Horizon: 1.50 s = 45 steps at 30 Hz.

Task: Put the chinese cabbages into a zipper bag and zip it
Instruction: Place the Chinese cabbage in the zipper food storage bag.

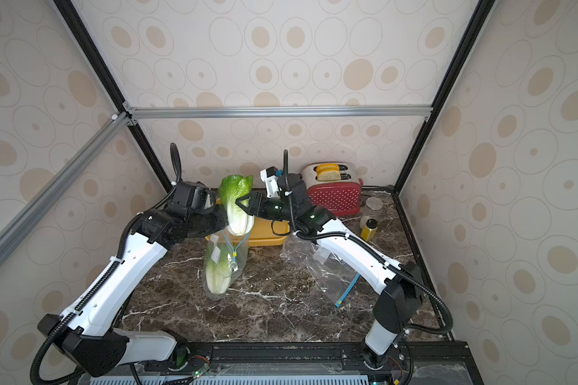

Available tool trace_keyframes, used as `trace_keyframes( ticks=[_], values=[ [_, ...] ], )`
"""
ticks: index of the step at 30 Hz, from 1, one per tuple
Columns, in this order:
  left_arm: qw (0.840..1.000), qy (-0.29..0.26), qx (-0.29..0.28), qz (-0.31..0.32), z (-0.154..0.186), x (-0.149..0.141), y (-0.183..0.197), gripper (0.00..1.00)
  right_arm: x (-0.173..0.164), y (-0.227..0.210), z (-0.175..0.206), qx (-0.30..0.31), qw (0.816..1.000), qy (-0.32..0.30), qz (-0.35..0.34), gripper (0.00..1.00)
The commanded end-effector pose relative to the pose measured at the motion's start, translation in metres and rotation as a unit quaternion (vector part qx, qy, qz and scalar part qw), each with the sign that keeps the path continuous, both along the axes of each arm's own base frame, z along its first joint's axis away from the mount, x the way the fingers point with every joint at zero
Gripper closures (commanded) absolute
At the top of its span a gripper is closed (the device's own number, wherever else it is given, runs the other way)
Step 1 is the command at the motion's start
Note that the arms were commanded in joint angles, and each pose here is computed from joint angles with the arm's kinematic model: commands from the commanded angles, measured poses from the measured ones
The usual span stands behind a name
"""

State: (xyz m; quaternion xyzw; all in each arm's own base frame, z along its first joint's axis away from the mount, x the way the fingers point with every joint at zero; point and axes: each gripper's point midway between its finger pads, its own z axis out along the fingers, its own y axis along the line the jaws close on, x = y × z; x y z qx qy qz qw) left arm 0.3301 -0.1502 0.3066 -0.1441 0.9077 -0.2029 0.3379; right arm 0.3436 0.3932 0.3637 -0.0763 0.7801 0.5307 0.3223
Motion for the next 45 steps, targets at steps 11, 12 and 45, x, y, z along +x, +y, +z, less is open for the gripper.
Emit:
trace_keyframes(
  ticks=[11,12,45],
  values=[
    [0.995,-0.061,-0.074,0.009,0.048,-0.002,-0.007,1.00,-0.002,0.013,0.000,-0.039,0.992,-0.096,-0.067,0.46],
    [0.995,-0.064,-0.074,0.010,0.050,-0.002,-0.007,1.00,-0.006,0.016,-0.007,-0.046,0.993,-0.094,-0.061,0.46],
    [0.990,-0.100,-0.096,0.005,0.063,-0.005,-0.005,1.00,-0.094,0.025,0.014,-0.144,0.962,-0.211,0.092,0.23]
  ],
)
